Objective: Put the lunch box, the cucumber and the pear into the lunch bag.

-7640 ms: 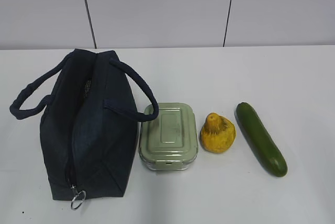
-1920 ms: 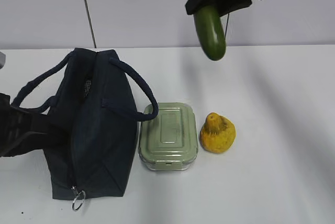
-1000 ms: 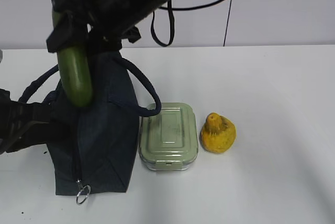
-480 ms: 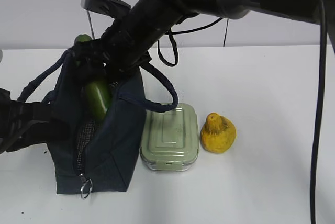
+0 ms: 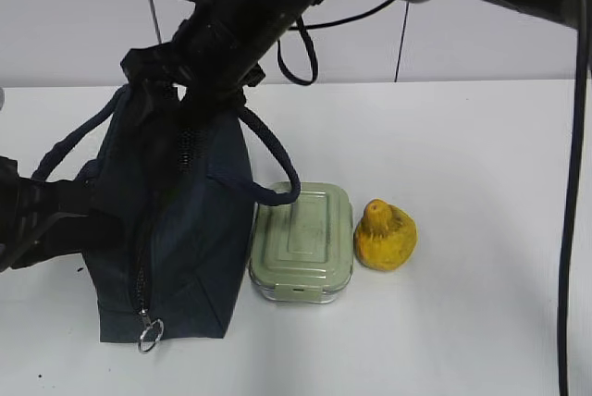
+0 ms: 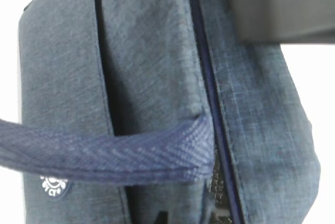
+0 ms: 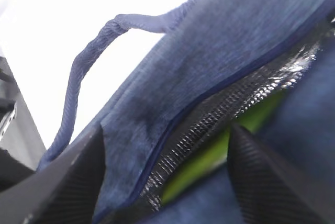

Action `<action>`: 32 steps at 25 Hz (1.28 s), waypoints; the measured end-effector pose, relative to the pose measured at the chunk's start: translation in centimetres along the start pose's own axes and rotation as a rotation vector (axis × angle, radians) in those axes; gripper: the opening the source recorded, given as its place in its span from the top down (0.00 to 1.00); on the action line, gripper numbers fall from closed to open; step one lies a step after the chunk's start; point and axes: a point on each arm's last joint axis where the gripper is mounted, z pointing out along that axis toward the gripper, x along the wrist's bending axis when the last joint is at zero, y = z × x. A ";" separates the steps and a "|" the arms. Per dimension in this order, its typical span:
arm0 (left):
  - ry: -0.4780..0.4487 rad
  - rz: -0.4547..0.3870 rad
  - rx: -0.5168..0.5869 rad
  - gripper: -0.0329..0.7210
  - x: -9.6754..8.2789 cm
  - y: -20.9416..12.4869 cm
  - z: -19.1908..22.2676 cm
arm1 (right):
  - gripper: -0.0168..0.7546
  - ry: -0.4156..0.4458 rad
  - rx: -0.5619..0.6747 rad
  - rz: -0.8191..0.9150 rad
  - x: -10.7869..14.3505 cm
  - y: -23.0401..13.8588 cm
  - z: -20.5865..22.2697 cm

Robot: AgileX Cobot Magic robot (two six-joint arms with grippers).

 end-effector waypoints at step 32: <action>-0.002 0.002 0.004 0.98 0.0 0.0 0.0 | 0.33 -0.707 0.052 -0.067 3.1 -3.6 -16.6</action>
